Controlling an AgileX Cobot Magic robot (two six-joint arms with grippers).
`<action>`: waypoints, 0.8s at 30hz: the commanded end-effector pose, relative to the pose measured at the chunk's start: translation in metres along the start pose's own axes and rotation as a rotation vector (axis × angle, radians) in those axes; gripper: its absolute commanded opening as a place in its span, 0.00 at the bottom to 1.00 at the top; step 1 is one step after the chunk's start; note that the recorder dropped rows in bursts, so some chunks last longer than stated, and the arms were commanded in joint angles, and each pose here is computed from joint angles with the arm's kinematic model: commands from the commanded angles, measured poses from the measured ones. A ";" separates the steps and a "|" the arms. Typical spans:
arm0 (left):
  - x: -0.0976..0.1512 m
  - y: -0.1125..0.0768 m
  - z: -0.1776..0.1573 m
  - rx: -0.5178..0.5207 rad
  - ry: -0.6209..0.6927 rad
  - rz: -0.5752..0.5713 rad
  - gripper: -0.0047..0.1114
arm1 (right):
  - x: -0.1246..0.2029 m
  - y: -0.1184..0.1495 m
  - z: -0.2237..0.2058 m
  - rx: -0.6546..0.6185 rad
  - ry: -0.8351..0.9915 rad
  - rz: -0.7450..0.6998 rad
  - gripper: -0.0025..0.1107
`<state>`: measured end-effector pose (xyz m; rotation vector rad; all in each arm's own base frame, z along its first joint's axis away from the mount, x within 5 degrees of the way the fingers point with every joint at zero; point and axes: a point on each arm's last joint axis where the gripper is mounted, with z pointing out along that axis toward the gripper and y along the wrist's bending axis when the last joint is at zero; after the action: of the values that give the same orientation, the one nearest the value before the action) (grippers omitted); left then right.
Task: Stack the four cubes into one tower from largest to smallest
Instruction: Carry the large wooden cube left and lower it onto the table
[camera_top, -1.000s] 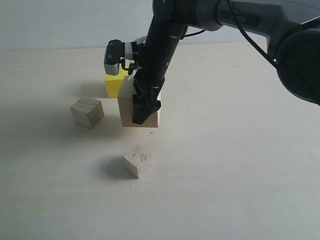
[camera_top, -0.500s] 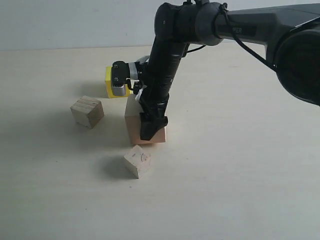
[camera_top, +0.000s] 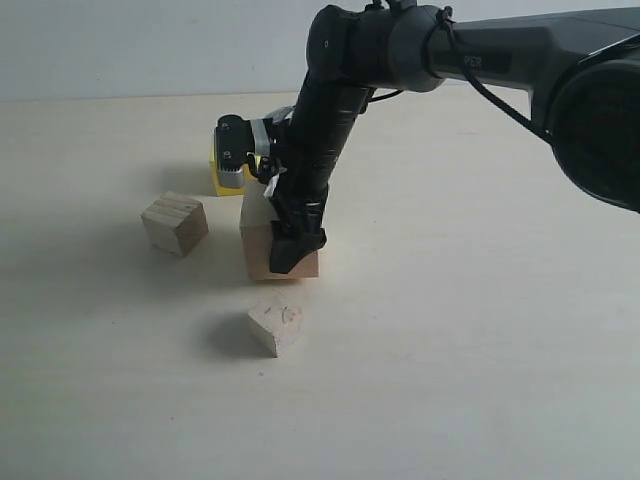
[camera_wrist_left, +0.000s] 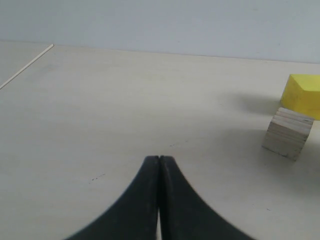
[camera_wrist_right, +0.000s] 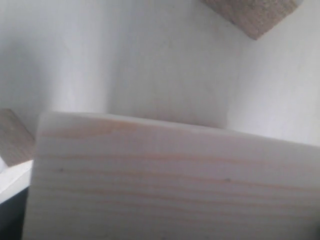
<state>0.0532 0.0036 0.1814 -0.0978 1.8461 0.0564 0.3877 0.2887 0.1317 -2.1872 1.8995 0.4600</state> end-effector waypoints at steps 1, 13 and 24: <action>0.000 0.000 0.000 0.005 -0.012 0.003 0.04 | 0.001 0.001 0.010 -0.023 -0.017 0.010 0.02; 0.000 0.000 0.000 0.005 -0.012 0.003 0.04 | 0.009 0.000 0.031 -0.062 0.002 0.038 0.02; 0.000 0.000 0.000 0.005 -0.012 0.003 0.04 | 0.008 0.001 0.030 -0.073 -0.008 0.045 0.02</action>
<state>0.0532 0.0036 0.1814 -0.0978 1.8461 0.0564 0.3878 0.2912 0.1191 -2.1785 1.9209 0.5045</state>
